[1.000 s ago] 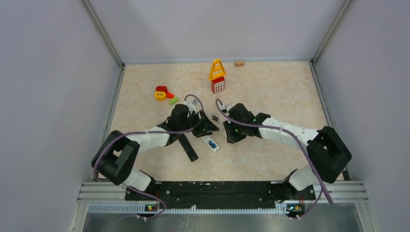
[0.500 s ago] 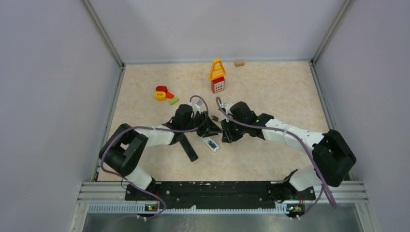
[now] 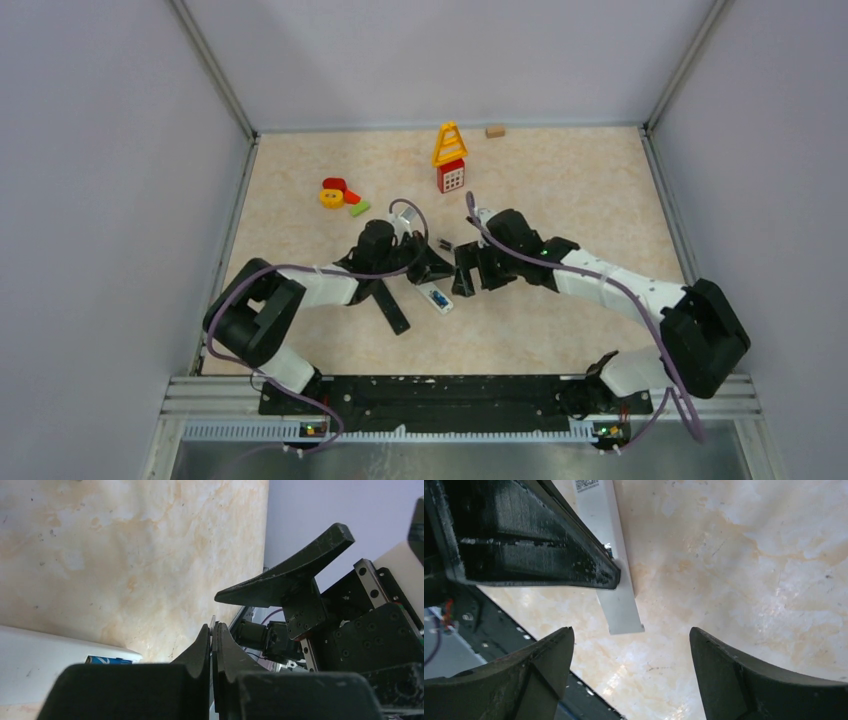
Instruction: Load the batteries into the remote control
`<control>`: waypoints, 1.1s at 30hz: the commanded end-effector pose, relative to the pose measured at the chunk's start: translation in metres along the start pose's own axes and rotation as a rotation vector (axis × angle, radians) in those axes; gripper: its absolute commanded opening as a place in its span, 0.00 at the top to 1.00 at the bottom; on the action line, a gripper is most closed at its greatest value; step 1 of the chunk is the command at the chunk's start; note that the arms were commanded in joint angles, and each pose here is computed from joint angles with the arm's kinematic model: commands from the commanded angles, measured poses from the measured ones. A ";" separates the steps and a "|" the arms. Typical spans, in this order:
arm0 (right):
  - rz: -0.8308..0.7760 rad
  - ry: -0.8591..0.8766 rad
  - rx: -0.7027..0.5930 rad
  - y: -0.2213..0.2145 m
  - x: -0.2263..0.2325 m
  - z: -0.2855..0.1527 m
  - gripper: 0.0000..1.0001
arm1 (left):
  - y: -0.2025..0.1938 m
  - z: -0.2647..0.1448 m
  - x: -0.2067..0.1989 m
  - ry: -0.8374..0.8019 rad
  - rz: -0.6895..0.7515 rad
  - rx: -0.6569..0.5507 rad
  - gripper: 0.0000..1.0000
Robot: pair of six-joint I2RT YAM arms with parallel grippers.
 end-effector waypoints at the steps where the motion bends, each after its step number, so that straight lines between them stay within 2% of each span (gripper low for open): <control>1: 0.187 0.097 -0.174 0.028 0.015 -0.030 0.12 | 0.013 -0.013 -0.024 -0.060 0.052 -0.080 1.00; 8: 0.612 0.184 -0.421 0.062 0.025 -0.066 0.11 | 0.024 -0.035 -0.066 -0.208 -0.052 -0.139 1.00; 11: 0.647 0.268 -0.506 0.071 0.032 -0.077 0.11 | 0.026 -0.044 -0.081 -0.236 -0.045 -0.167 1.00; 16: 0.708 0.361 -0.517 0.078 0.042 -0.083 0.14 | 0.029 -0.059 -0.099 -0.284 -0.053 -0.229 1.00; 20: 0.740 0.457 -0.558 0.086 0.049 -0.086 0.30 | 0.028 -0.066 -0.111 -0.320 -0.062 -0.235 1.00; 25: 0.707 0.527 -0.575 0.095 0.059 -0.092 0.52 | 0.027 -0.072 -0.118 -0.345 -0.059 -0.241 1.00; 33: 0.731 0.540 -0.552 0.087 0.057 -0.086 0.97 | 0.026 -0.073 -0.119 -0.352 -0.049 -0.244 1.00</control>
Point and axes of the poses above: each gripper's point midway between its finger pads, its own z axis out along the fingers, its own x axis along the line the jaws close on, y = z × x, the point moved 3 cm from there along -z, back along the fingers, and after that the axes turned 5 degrees about -z, right-handed, at the moved point
